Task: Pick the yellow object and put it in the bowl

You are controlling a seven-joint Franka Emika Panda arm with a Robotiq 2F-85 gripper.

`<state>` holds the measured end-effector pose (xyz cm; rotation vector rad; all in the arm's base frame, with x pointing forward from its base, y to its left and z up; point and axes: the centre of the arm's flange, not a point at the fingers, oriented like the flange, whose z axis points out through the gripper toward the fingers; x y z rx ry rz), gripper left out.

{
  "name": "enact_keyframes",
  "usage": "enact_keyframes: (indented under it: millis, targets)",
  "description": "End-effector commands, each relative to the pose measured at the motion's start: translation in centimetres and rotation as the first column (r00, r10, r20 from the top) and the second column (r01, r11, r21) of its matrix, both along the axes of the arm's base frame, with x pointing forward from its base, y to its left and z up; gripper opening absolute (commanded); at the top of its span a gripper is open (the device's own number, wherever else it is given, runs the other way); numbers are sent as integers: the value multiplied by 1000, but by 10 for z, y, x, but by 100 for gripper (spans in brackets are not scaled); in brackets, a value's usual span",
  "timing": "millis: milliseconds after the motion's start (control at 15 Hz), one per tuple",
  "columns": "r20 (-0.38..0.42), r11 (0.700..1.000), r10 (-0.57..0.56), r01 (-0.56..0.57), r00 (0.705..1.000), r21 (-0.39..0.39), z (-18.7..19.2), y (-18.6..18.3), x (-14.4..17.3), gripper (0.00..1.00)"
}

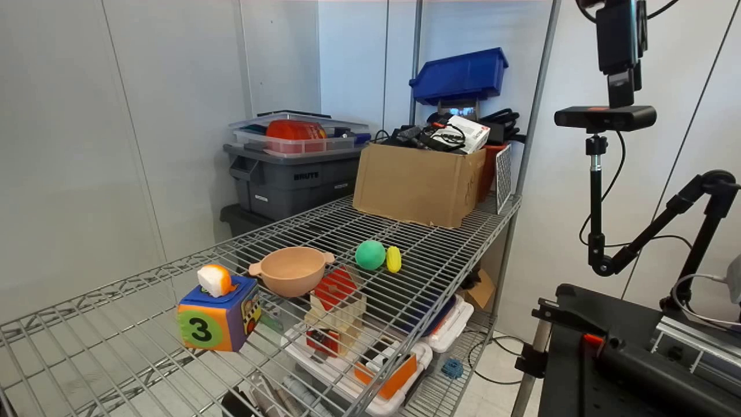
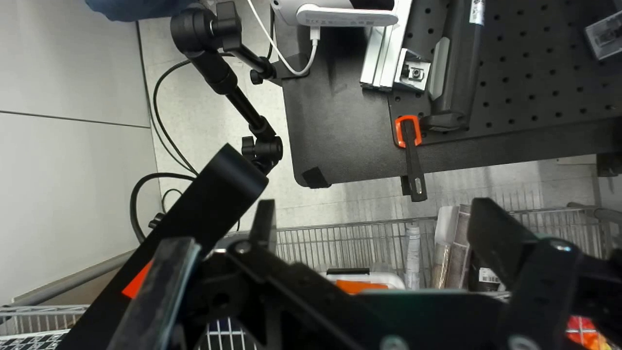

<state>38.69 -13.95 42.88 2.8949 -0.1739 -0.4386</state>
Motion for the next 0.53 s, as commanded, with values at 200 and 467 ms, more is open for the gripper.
enact_keyframes:
  millis: [200, 467]
  targets:
    - [-4, 1000, 1, -1, 1000, 19, -14, 17, 43, 100]
    - [13, 996, -57, 56, 998, 74, -36, 40, 97, 100]
